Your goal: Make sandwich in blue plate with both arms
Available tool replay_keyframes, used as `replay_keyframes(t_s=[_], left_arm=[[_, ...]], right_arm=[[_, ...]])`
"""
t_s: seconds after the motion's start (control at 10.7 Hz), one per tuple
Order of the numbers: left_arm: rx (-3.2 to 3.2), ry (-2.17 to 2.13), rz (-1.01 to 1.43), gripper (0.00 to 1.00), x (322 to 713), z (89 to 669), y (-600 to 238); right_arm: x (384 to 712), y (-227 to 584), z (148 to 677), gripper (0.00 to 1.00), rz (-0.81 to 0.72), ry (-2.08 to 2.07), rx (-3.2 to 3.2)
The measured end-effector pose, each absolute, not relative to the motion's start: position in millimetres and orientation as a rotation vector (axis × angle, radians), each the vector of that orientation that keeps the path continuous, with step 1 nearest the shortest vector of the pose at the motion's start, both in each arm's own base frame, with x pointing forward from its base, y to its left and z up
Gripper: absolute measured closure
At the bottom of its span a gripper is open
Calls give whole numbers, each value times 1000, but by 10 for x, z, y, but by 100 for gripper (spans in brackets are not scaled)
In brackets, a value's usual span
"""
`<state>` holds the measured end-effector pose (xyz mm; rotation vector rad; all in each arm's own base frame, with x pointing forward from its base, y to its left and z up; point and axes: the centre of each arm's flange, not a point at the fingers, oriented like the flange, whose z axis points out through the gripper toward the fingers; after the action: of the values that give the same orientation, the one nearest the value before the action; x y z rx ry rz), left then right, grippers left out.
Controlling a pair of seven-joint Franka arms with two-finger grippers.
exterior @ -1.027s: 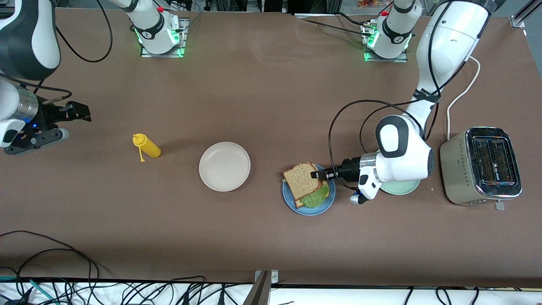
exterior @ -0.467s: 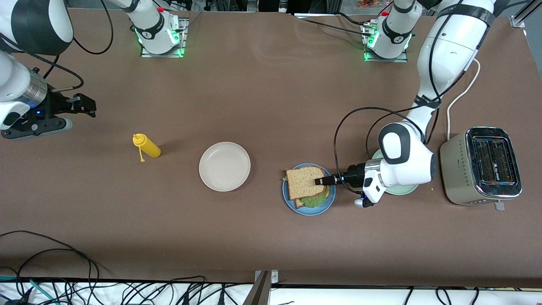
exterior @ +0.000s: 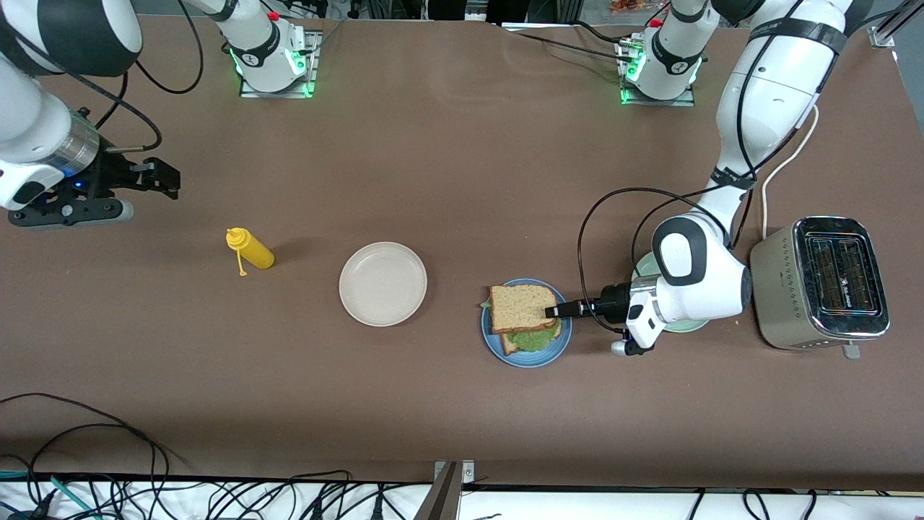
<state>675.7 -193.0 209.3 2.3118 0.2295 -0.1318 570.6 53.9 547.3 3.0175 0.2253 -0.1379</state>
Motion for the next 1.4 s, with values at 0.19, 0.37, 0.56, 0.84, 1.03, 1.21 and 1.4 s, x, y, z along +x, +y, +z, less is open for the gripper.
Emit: replay_keyframes(t_s=[0.19,0.37,0.56,0.84,1.03,1.21,1.4], left_arm=[[2311,235,-118,29,6788,2065,-1800],[2305,264,-90,26,6864,2087,-1553],[2307,271,-66,3,6933,2173,-1292],[2422,142,-78,0,6966,2525,-941],[2524,96,-152,0,6901,3035,-646],[2633,22,-213,0,6739,3605,-366],[2716,-46,-288,0,6530,4054,-230]], right_arm=[[5704,569,5504,0,-130,176,3019],[5710,552,5523,0,-124,167,3020],[5721,555,5590,0,-102,165,3021],[5721,608,5585,0,-102,176,3024],[5730,595,5572,0,-106,184,3036],[5728,591,5585,0,-103,193,3050],[5728,591,5591,0,-101,167,3053]])
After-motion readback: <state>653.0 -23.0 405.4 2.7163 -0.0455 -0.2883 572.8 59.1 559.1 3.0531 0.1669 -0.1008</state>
